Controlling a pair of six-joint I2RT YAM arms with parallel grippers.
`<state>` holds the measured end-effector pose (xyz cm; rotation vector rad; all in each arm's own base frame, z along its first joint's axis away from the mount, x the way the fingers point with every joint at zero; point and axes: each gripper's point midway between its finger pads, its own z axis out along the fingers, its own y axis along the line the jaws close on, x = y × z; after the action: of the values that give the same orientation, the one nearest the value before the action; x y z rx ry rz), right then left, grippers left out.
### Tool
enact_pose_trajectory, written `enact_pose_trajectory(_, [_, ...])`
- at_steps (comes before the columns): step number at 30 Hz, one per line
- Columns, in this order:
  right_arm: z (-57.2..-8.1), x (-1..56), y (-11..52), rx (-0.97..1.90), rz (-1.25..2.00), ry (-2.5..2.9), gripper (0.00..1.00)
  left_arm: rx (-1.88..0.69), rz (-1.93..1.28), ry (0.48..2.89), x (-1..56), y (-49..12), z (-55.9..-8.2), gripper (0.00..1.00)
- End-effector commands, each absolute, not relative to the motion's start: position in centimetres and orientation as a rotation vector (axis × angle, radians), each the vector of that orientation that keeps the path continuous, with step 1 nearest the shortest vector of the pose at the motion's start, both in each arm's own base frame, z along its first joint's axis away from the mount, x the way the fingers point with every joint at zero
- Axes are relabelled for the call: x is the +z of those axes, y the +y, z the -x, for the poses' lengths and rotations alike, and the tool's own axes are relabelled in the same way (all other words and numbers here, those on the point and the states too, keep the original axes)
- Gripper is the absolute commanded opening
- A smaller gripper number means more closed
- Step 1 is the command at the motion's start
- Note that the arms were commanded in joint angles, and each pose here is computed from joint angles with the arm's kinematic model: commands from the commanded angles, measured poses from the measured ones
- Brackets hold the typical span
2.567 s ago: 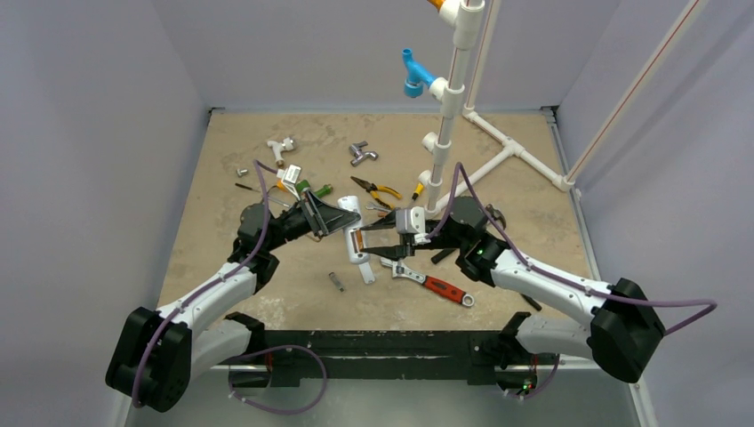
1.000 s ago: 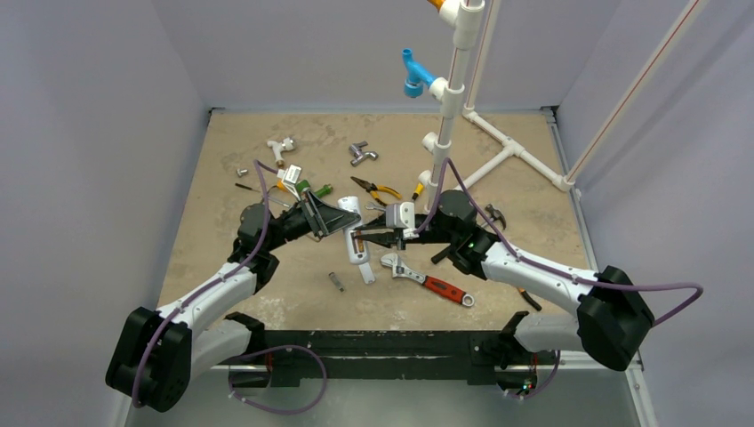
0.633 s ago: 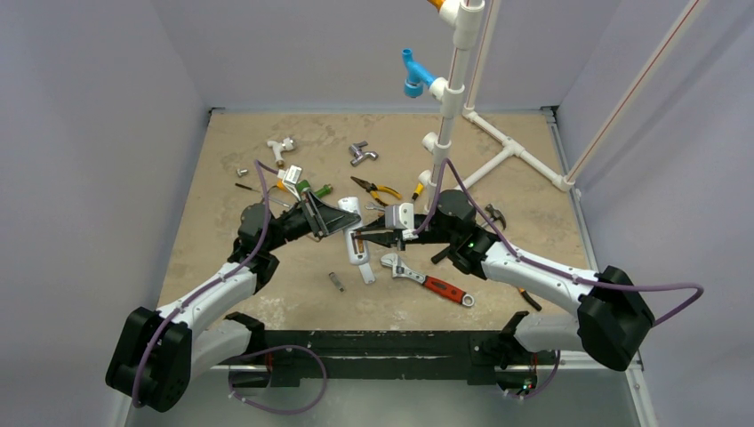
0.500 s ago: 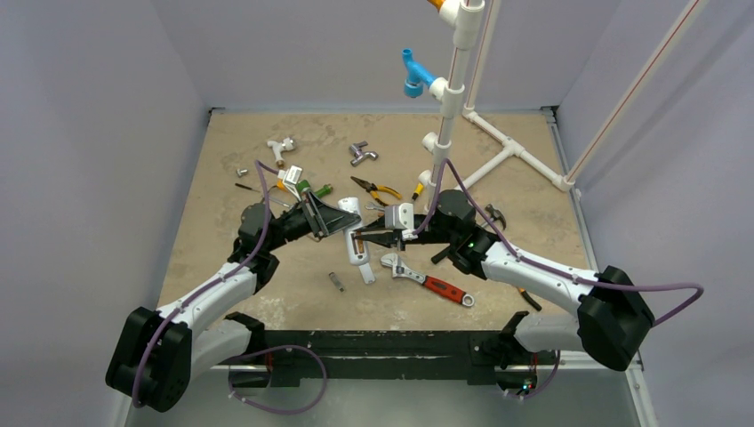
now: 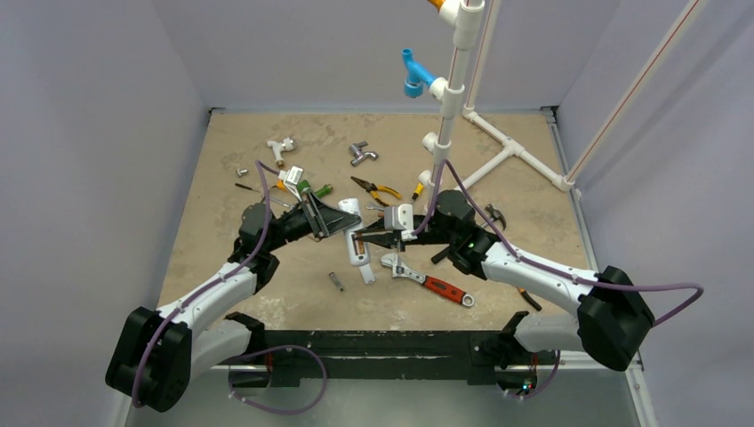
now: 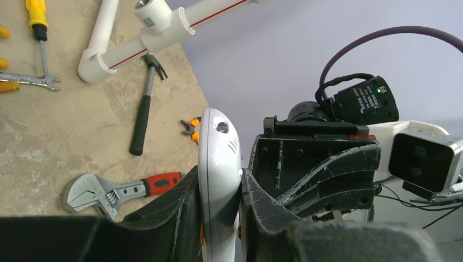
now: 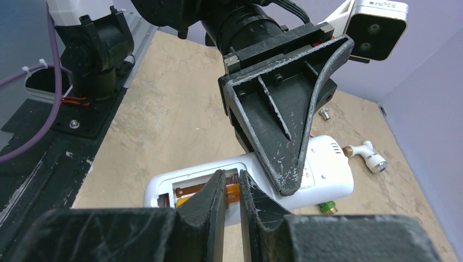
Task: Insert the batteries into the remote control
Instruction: Load the battery into the remote control.
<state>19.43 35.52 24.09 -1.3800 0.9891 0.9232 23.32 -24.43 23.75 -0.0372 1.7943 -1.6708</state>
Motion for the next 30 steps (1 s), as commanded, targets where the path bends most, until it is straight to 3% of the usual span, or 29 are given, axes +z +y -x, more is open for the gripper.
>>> enact_pose_trajectory(1, [-18.4,21.3,34.9,0.968,1.428,1.065,0.12,-1.689,-0.027,1.639,28.3,-24.4,-23.6,0.00])
enact_pose_trajectory(30, [-17.1,16.8,34.1,0.909,1.499,1.107,0.15,-1.708,-0.028,1.626,28.8,-24.5,-23.5,0.00])
